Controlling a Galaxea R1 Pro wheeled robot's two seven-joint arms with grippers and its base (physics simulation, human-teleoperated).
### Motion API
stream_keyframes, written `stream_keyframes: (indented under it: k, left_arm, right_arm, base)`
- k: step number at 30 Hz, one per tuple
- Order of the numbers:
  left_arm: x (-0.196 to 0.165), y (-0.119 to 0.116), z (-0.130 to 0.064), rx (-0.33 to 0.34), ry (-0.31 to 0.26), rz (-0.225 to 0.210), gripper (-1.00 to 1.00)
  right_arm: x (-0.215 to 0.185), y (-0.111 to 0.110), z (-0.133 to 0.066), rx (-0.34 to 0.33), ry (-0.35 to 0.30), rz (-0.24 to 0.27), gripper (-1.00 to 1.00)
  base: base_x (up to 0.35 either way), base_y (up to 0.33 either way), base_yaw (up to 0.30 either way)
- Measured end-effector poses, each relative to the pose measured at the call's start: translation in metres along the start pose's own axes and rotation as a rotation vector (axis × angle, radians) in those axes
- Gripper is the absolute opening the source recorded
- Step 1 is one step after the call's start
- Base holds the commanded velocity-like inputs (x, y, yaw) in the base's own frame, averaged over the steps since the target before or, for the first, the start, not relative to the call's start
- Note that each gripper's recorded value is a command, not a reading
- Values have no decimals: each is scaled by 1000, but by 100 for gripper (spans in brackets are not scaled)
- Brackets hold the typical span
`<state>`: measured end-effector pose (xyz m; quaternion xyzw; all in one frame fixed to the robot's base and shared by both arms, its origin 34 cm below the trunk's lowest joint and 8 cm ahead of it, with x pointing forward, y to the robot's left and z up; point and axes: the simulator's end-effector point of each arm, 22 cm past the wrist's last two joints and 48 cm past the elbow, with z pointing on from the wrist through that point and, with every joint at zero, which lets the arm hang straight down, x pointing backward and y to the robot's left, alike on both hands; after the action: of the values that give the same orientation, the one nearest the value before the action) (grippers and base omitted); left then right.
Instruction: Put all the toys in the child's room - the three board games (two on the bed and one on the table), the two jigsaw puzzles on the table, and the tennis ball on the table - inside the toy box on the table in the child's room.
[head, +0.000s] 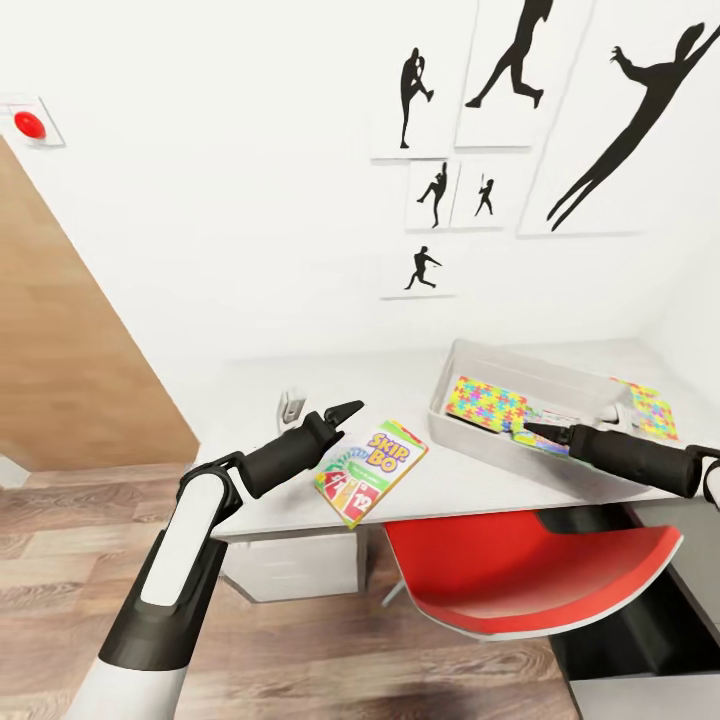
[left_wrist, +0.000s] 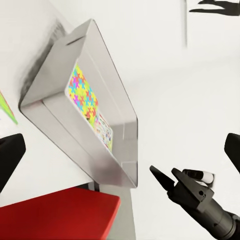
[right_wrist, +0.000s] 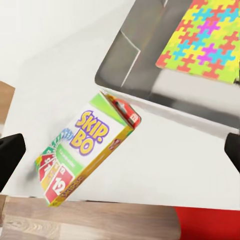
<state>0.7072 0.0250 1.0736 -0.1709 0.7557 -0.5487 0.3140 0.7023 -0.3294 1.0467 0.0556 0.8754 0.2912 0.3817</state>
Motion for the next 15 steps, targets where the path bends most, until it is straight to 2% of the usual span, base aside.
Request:
stream_keyframes:
  k: [15]
  left_arm:
    - [0, 0, 0, 1, 1, 0, 100]
  right_arm:
    - [1, -1, 0, 2, 2, 2, 100]
  base:
    - [0, 285, 0]
